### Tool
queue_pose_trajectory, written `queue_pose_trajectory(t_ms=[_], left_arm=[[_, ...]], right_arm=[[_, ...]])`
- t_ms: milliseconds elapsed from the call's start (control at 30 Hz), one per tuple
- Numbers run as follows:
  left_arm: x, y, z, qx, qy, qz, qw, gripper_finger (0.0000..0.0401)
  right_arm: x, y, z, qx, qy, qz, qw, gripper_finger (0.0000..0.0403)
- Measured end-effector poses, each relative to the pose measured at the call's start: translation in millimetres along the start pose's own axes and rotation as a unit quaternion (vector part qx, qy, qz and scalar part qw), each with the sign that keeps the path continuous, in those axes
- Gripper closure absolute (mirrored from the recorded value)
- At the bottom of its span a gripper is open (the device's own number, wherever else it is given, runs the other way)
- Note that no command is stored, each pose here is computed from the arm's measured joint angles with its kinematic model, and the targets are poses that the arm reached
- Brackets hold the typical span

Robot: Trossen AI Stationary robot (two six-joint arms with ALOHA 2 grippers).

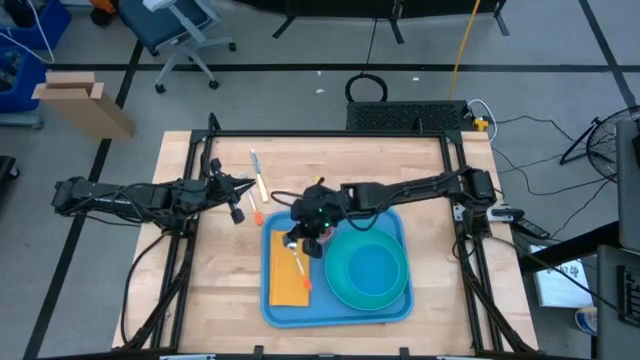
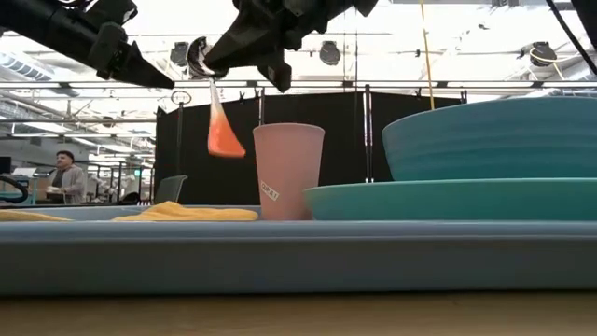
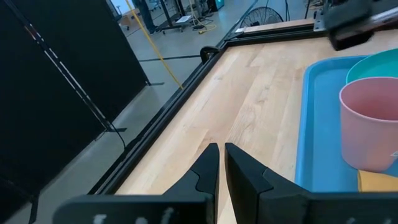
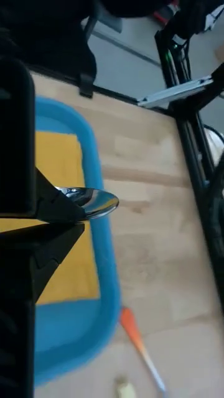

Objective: Set up tray
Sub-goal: Put the orange spoon on the yellow napkin

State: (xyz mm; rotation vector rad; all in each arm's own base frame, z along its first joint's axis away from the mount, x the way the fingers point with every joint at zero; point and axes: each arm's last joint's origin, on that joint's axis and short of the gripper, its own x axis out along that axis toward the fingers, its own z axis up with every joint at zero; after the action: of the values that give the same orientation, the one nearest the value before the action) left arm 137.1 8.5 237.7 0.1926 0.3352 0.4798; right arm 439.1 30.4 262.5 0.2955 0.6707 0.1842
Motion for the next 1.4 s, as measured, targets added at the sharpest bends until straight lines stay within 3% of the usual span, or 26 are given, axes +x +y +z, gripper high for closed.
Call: queue_pose_trajectory(t_ms=[333, 833, 1400], left_arm=[[0, 0, 0, 0.005, 0.001, 0.000, 1.000, 0.0370], [0, 0, -1, 0.011, 0.004, -0.003, 1.000, 0.0370], [0, 0, -2, 0.013, 0.008, -0.003, 1.000, 0.0370]], right_arm=[[30, -5, -10, -0.019, 0.003, 0.051, 0.999, 0.0403], [60, -35, -28, 0.041, 0.031, 0.054, 0.997, 0.0403], [56, -53, -27, 0.040, 0.023, -0.015, 0.999, 0.0392]])
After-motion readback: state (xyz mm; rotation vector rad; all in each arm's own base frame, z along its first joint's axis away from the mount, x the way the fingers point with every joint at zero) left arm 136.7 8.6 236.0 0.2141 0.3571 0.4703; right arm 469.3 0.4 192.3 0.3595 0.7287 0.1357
